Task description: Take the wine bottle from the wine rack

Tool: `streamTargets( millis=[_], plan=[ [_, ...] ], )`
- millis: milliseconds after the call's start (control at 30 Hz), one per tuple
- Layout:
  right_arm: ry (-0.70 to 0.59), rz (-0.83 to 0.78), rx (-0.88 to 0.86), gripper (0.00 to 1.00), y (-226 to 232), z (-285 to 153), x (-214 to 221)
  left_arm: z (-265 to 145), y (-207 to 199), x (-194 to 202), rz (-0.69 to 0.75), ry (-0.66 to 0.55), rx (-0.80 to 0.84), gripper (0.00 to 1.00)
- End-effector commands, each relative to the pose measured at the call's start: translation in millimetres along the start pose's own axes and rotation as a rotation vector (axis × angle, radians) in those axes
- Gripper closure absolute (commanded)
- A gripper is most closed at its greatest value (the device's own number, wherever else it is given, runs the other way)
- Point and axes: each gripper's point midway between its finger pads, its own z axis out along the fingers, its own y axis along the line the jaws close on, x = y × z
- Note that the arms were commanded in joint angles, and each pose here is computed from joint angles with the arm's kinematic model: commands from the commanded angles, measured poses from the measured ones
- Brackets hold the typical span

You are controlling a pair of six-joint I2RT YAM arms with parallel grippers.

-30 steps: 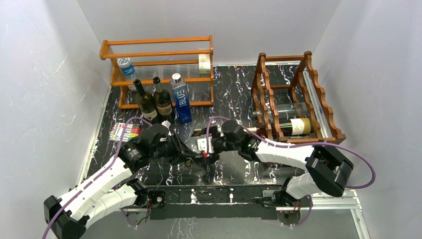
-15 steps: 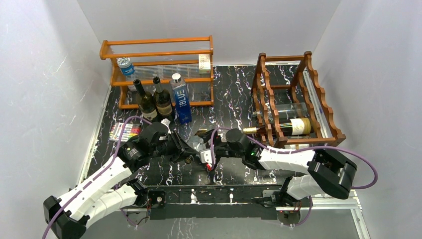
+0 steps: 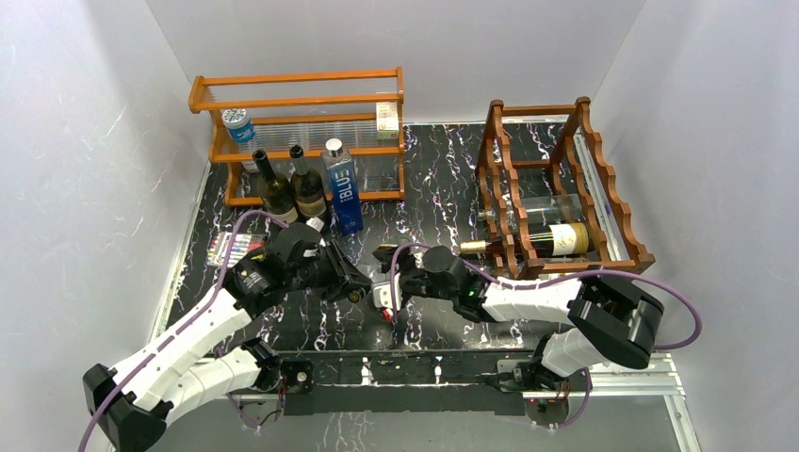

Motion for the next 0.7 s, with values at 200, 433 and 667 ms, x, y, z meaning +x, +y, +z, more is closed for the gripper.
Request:
streamTargets(
  millis=[200, 433, 667],
  plan=[
    [-0.083, 0.263, 0.227, 0.61, -44.5, -7.9, -23.4, -45.6, -65.1, -20.1, 0.269, -0.090, 0.165, 0.02],
    [-0.019, 0.565, 0.483, 0.70, -70.2, -26.7, 0.7, -128.7, -106.1, -105.7, 0.593, -0.435, -0.115, 0.02],
    [0.104, 0.964, 0.874, 0.73, -97.2, -53.2, 44.6, -226.0, -160.2, -175.5, 0.673, -1.016, -0.011, 0.02]
  ],
)
